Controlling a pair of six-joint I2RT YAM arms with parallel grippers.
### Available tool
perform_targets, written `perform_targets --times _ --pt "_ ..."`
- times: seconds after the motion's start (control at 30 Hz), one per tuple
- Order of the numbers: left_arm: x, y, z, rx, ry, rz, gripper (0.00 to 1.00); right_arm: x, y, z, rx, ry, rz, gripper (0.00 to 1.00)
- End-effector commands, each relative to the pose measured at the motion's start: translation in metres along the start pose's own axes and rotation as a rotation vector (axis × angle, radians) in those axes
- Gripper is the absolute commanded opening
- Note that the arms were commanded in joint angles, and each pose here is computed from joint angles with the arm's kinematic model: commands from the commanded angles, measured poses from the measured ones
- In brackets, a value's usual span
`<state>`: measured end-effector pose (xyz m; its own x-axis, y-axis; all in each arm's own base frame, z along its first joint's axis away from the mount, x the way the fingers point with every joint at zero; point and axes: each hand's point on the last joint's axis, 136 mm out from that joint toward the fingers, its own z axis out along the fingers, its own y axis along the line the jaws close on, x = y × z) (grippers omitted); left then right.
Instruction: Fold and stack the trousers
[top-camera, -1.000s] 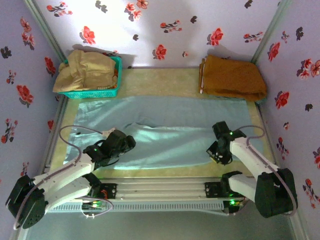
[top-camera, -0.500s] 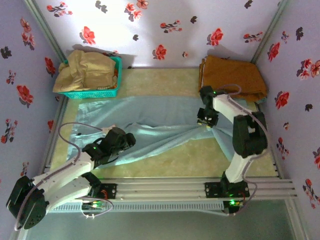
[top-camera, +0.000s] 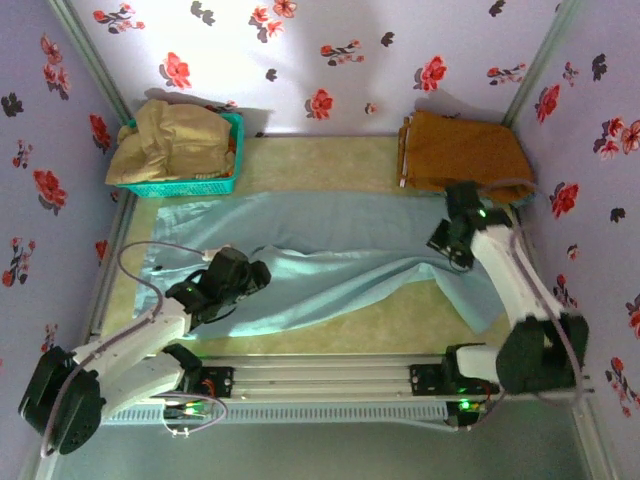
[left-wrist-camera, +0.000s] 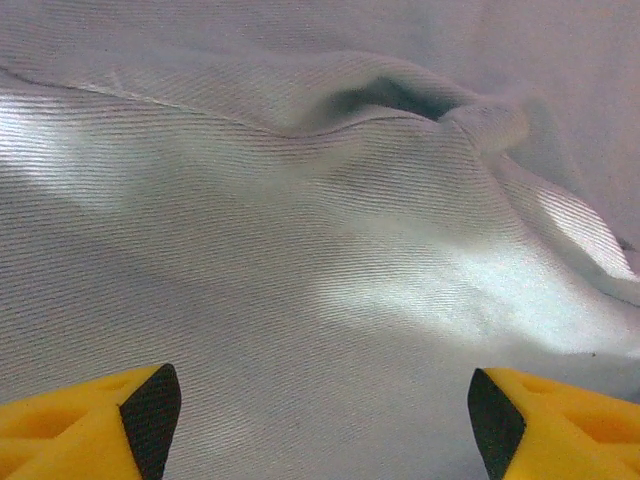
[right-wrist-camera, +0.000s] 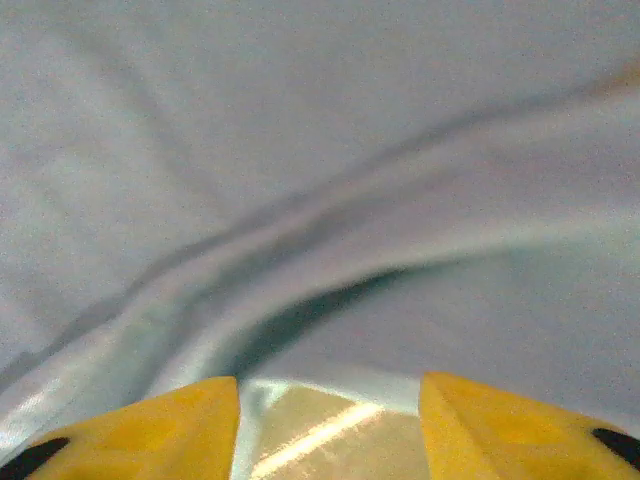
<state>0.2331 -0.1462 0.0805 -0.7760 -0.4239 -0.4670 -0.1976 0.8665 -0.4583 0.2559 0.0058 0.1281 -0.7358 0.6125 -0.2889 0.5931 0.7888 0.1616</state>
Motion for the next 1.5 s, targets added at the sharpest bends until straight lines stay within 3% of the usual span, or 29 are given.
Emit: perform_targets --times 0.0,0.1,0.17,0.3,0.33,0.43,0.67,0.83,0.9,0.97,1.13,1.3,1.47 --pt "-0.010 -0.023 -0.002 0.074 -0.008 0.025 0.79 0.054 -0.052 0.011 0.057 0.109 0.245 0.38" --pt "-0.010 -0.025 0.000 0.083 -0.006 0.017 0.79 0.073 -0.053 0.009 -0.082 0.071 0.426 0.25" --pt "-0.009 -0.026 0.000 0.089 -0.001 0.011 0.79 0.081 -0.047 0.015 -0.186 0.063 0.560 0.22" --pt "-0.008 -0.027 0.001 0.097 0.004 0.003 0.79 0.086 -0.048 0.033 -0.283 0.031 0.752 0.59" --pt "-0.008 -0.027 0.000 0.098 0.005 0.001 0.79 0.084 -0.048 0.036 -0.298 0.014 0.777 0.64" --pt "-0.008 -0.026 0.000 0.101 0.002 -0.001 0.79 0.071 -0.050 0.043 -0.311 -0.057 0.816 0.69" --pt "-0.007 -0.024 -0.001 0.102 -0.003 -0.007 0.79 0.032 -0.060 0.051 -0.252 -0.253 0.772 0.66" --pt "-0.006 -0.022 -0.002 0.100 -0.005 -0.013 0.78 0.030 -0.046 0.072 -0.231 -0.175 0.759 0.53" --pt "-0.007 -0.022 -0.004 0.101 -0.005 -0.015 0.78 0.025 -0.047 0.073 -0.205 -0.182 0.752 0.35" --pt "-0.007 -0.022 -0.006 0.102 -0.006 -0.014 0.78 0.017 -0.048 0.062 -0.187 -0.202 0.724 0.26" --pt "-0.010 -0.022 -0.008 0.103 -0.019 -0.008 0.79 -0.003 -0.059 0.013 -0.120 -0.296 0.610 0.17" --pt "-0.013 -0.027 -0.012 0.116 -0.019 0.011 0.79 -0.039 -0.044 -0.035 -0.190 -0.372 0.479 0.16" --pt "-0.013 -0.029 -0.016 0.120 -0.012 0.024 0.79 -0.069 -0.010 -0.046 -0.229 -0.291 0.371 0.13"
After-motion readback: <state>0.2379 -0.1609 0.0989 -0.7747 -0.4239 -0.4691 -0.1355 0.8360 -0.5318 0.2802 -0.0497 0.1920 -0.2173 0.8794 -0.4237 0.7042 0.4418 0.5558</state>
